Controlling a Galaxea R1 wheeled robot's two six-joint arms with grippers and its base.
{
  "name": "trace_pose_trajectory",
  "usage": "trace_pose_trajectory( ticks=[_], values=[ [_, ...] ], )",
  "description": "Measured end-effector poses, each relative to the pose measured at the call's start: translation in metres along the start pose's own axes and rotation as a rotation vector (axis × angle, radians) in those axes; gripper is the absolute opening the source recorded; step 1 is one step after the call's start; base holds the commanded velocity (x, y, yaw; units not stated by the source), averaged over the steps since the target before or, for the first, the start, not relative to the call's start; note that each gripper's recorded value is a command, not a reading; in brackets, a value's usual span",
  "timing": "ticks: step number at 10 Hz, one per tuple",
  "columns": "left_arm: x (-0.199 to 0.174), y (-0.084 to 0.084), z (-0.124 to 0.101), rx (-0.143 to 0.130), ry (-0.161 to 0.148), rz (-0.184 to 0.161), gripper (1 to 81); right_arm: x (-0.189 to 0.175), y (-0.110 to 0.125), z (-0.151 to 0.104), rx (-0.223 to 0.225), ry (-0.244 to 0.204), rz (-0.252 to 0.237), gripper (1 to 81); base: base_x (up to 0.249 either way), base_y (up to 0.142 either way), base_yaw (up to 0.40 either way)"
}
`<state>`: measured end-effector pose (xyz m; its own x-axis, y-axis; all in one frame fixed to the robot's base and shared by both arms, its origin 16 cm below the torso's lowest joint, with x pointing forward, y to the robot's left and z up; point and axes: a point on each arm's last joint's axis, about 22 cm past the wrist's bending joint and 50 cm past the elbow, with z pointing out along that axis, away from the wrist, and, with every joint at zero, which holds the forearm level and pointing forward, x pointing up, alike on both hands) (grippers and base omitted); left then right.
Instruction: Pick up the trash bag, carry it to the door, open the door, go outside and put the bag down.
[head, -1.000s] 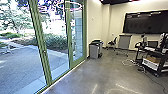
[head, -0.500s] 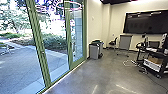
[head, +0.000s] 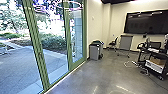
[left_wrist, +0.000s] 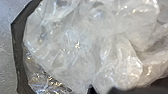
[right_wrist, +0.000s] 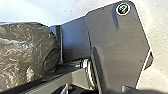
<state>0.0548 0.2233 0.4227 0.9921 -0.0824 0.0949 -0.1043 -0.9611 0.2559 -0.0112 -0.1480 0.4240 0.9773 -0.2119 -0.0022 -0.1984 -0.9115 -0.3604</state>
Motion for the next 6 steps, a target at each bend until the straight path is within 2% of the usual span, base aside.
trace_pose_trajectory(
  ticks=[6],
  values=[
    [0.0001,-0.0001,0.0000,0.000,0.000,0.000,1.0,0.0000,0.0000,0.0000,0.000,0.000,0.000,81.1,0.169,0.000,0.000]
  ],
)
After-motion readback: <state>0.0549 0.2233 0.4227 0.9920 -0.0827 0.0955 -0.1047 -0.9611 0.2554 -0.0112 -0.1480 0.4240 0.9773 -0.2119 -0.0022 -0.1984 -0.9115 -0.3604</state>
